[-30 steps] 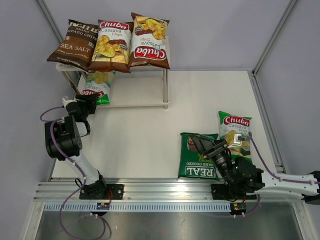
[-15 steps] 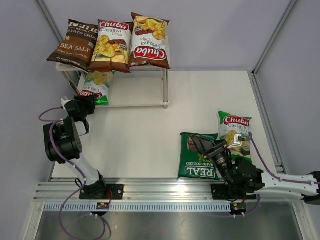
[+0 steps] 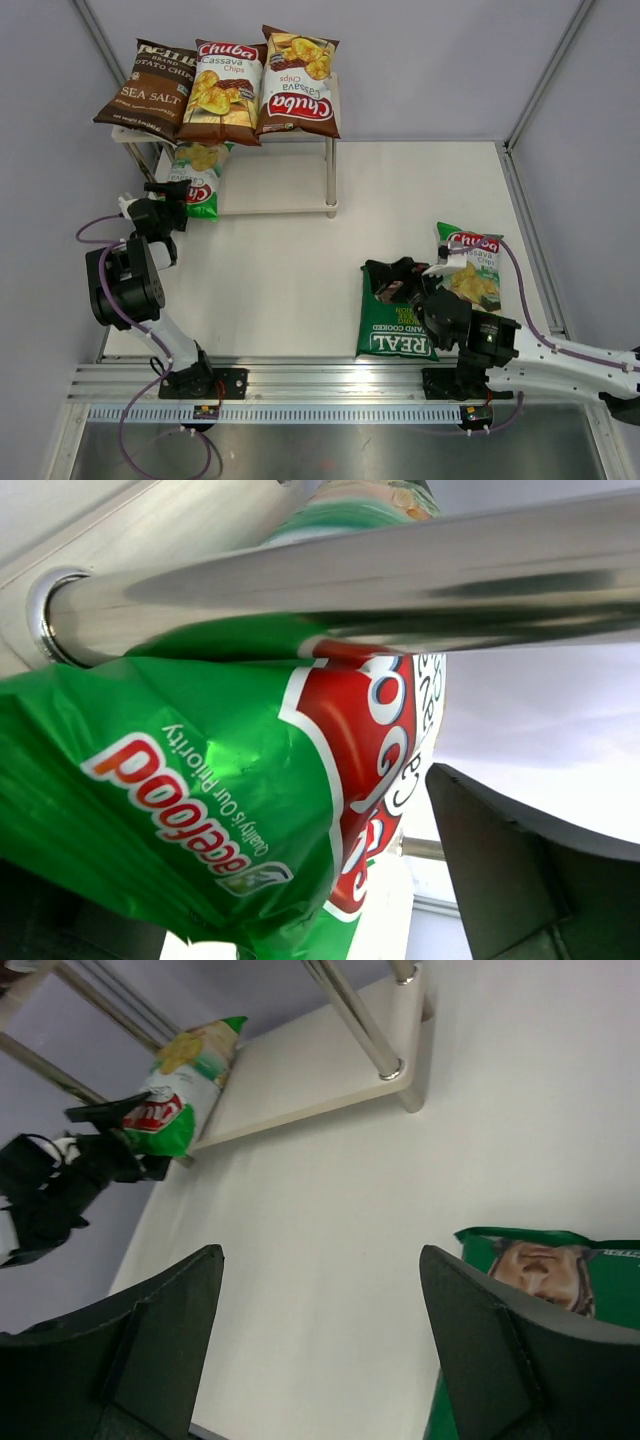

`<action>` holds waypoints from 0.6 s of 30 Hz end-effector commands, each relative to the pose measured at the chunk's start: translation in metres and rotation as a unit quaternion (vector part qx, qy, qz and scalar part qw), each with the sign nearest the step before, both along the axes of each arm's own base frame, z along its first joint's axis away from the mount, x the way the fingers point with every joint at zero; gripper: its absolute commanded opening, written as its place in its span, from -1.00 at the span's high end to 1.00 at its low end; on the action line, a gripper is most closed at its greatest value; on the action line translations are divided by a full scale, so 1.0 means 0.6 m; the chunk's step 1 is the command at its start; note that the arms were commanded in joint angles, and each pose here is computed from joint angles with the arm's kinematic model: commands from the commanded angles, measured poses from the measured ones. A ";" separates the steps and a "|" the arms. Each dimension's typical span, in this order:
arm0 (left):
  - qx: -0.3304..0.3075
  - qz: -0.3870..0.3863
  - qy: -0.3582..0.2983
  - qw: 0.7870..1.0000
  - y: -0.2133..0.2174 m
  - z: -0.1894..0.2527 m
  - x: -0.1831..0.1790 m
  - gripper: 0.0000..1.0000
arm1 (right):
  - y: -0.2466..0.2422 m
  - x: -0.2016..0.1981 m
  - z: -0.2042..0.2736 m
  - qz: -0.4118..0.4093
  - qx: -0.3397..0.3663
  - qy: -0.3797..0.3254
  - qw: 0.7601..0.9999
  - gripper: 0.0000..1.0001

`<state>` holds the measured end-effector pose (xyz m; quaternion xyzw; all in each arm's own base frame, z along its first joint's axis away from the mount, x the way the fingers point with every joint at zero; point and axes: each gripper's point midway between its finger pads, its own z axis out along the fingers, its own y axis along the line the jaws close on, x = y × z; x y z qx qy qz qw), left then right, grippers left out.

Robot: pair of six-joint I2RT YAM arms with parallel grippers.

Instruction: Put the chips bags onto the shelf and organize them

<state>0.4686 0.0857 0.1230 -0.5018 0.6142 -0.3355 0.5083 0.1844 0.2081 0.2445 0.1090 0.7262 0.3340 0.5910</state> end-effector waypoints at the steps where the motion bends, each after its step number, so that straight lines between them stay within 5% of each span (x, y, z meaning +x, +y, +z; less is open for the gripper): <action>1: 0.021 0.018 -0.008 1.000 0.013 0.027 -0.006 -0.98 | 0.018 0.012 -0.027 0.053 -0.095 0.040 0.993 -0.75; 10: 0.048 0.028 0.001 0.998 0.002 0.069 -0.064 -0.98 | 0.047 0.084 -0.084 0.103 -0.180 0.123 0.970 -0.95; 18: 0.071 0.056 0.020 0.996 0.006 0.104 -0.119 -0.98 | 0.007 0.146 -0.126 0.085 -0.176 0.191 0.962 -0.99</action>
